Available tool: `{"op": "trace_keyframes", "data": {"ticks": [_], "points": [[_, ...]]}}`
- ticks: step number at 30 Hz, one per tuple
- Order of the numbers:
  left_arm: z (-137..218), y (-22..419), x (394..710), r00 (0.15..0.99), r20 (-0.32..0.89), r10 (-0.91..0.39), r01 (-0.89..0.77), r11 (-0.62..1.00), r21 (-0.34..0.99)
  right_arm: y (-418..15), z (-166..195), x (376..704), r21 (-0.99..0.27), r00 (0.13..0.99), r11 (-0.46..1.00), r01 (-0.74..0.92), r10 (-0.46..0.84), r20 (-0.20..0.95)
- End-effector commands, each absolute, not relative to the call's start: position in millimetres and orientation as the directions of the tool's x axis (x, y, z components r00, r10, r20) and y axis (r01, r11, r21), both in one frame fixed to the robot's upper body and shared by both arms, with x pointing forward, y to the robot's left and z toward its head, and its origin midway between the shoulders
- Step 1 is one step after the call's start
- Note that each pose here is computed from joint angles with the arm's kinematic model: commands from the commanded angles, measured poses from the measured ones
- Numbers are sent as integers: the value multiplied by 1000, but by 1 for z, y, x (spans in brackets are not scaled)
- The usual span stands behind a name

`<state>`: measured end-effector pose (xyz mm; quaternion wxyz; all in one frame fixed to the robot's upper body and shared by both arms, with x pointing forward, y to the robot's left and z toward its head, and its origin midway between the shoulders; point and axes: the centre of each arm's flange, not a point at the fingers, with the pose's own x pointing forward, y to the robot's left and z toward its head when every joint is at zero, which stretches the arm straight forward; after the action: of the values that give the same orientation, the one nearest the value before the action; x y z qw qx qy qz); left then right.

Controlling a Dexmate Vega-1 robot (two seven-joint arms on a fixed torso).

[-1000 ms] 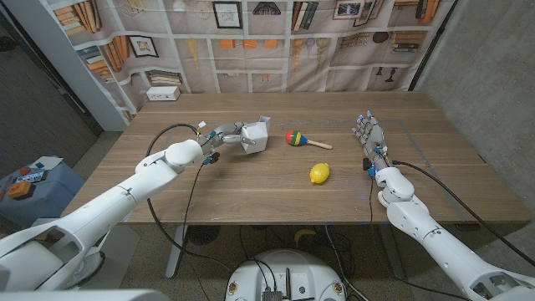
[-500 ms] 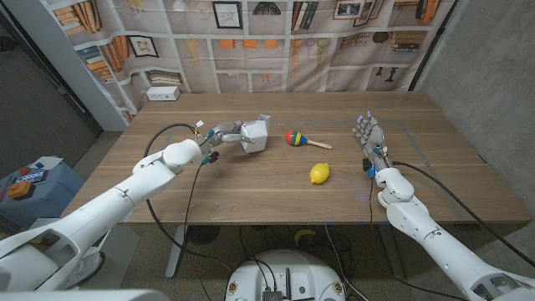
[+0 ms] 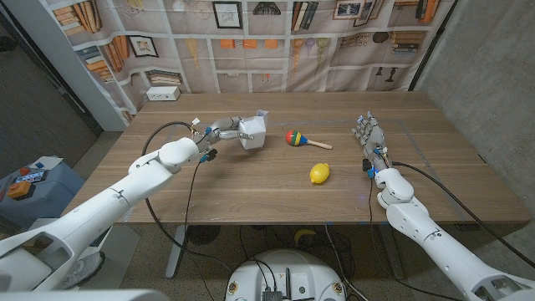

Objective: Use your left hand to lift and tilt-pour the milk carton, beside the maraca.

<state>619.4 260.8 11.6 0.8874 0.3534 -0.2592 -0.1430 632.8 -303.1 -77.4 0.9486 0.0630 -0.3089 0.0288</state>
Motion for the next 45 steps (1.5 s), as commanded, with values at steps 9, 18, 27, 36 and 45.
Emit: {"op": "trace_keyframes", "data": {"ticks": [9,18,27,36,45], "points": [[32,268,608,834,329,-443,102,710,697,-302,-77,632,100,808,990,-97,20,589],[43,274,602,843,279,-459,145,694,706,-303,-79,631,106,810,990,-94,15,586],[63,276,597,835,227,-502,199,660,725,-302,-79,636,112,808,988,-104,19,589],[81,277,593,824,150,-546,255,595,762,-302,-75,639,104,799,989,-109,26,600],[92,284,585,822,42,-567,313,514,799,-301,-68,638,77,789,991,-113,42,613]]}}
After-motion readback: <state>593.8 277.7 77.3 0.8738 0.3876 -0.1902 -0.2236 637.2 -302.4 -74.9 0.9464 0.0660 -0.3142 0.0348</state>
